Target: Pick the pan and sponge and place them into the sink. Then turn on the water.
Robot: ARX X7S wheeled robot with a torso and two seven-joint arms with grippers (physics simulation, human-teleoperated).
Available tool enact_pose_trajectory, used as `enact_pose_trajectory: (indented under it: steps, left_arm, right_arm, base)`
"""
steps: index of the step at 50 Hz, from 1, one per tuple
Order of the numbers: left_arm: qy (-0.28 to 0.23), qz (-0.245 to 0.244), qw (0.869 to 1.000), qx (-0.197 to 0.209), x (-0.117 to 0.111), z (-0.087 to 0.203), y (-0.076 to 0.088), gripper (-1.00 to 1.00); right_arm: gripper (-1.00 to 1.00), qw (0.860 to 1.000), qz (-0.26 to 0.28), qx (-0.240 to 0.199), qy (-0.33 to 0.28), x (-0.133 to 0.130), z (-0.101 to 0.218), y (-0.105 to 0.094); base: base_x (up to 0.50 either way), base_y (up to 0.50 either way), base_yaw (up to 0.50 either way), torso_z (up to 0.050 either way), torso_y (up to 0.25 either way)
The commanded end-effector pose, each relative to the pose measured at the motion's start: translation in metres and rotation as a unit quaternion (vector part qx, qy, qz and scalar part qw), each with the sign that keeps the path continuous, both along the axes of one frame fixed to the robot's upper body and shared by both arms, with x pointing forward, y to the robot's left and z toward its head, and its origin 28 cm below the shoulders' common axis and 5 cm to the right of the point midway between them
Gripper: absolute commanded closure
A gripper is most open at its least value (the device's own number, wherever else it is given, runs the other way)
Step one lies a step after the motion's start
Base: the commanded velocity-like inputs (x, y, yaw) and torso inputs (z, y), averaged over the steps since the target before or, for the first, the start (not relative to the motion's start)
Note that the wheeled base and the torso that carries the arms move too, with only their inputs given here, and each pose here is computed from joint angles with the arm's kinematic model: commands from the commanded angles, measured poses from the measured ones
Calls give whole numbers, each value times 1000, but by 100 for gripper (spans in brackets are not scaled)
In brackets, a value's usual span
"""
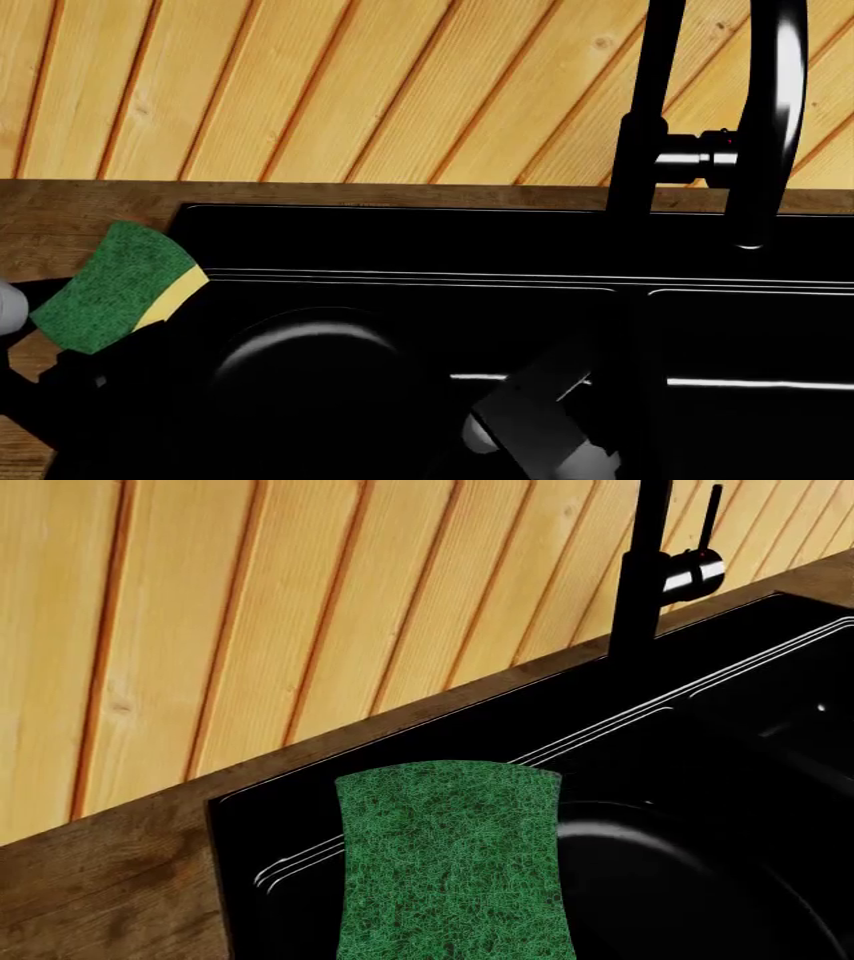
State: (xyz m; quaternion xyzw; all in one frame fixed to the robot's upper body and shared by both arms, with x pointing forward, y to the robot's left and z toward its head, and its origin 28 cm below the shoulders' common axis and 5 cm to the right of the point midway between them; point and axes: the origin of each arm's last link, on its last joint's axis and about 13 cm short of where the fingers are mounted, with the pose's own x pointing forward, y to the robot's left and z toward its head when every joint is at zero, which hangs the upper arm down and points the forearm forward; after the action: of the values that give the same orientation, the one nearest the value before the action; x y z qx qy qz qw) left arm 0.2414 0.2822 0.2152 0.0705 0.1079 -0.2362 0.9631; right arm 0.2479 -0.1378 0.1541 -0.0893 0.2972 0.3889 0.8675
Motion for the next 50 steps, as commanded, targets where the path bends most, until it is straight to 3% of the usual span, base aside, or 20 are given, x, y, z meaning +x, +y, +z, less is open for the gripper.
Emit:
enact_pose_trajectory:
  steps: [1,17,21,29,31,49,50]
  left_arm:
    - [2,2,1000,-3,0,-1,0,100]
    - [2,2,1000,-5,-3,-2,2,100]
    - [2,6,1000,-6,-8,-1,12,100]
    - [5,2,1000,-7,-8,-2,9,100]
    - [5,2,1000,-6,-2,-4,0,100]
    - [4,4,1000,-8,-3,-6,0,100]
    - [5,4,1000,-8,-3,-7,-1,100]
  right_arm:
    - [100,1000,14,11,7,11,-7,14]
    - [100,999,15,3,38,27,-35,23]
    - [100,999,12,-2,44,29,-42,24]
    - [100,998,10,-12,56,30,-53,23]
    - [100,998,11,-12,60,30,-56,23]
    - [100,996,31,-21,77,30,-69,26]
    - [-100,996,33,-22,77,29,-69,27]
  base:
    - [0,0,0,0,0]
    - [0,0,0,1,1]
    - [0,0,0,0,3]
    - [0,0,0,0,1]
    - [0,0,0,0,0]
    - [0,0,0,1,2]
    - [0,0,0,0,0]
